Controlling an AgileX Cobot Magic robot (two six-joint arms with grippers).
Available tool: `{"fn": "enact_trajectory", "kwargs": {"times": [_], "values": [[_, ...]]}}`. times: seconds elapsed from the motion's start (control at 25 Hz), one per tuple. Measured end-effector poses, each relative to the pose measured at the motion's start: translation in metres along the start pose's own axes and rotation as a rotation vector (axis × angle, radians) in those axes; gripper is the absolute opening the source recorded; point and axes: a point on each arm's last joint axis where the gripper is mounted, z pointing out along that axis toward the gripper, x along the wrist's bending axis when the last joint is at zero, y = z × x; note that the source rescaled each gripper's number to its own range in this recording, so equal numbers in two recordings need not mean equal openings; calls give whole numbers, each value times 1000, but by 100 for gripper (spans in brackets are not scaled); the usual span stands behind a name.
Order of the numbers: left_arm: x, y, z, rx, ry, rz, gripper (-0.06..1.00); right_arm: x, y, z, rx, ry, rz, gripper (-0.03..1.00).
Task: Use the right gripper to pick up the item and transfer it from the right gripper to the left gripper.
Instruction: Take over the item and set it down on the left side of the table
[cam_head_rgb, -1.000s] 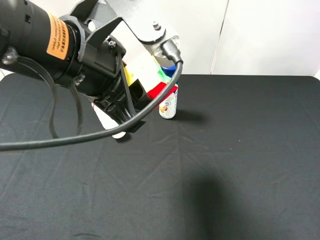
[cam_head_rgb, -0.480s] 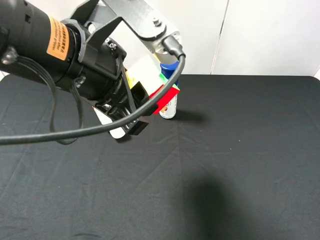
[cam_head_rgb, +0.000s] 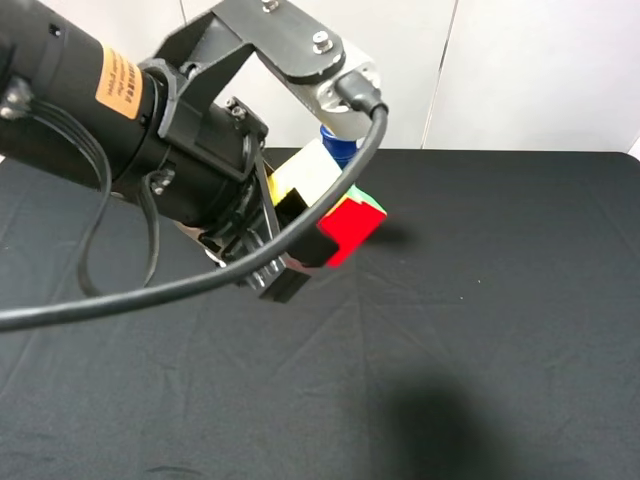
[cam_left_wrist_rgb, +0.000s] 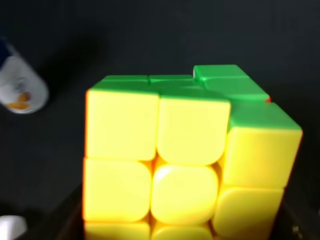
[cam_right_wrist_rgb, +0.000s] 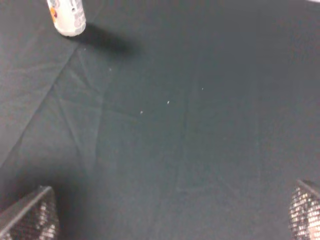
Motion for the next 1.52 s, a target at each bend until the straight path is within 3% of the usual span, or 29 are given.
{"fn": "enact_trajectory", "kwargs": {"times": [0.4,0.92,1.08,1.28,1.52], "values": [[-13,-3,-1,28,-138,-41,0,-2,2,10,-64,-14,48,99],[-13,-4,-1,43,-147,-40,0,-2,2,10,-69,-16,54,99],[-12,-4,-1,43,-143,-56,0,-2,2,10,-69,-67,81,99],[11,-6,-2,46,-88,-162,0,-1,3,10,-69,-159,129,99],[48,-14,-6,63,-1,-276,0,-1,3,10,-69,-184,142,99]]}}
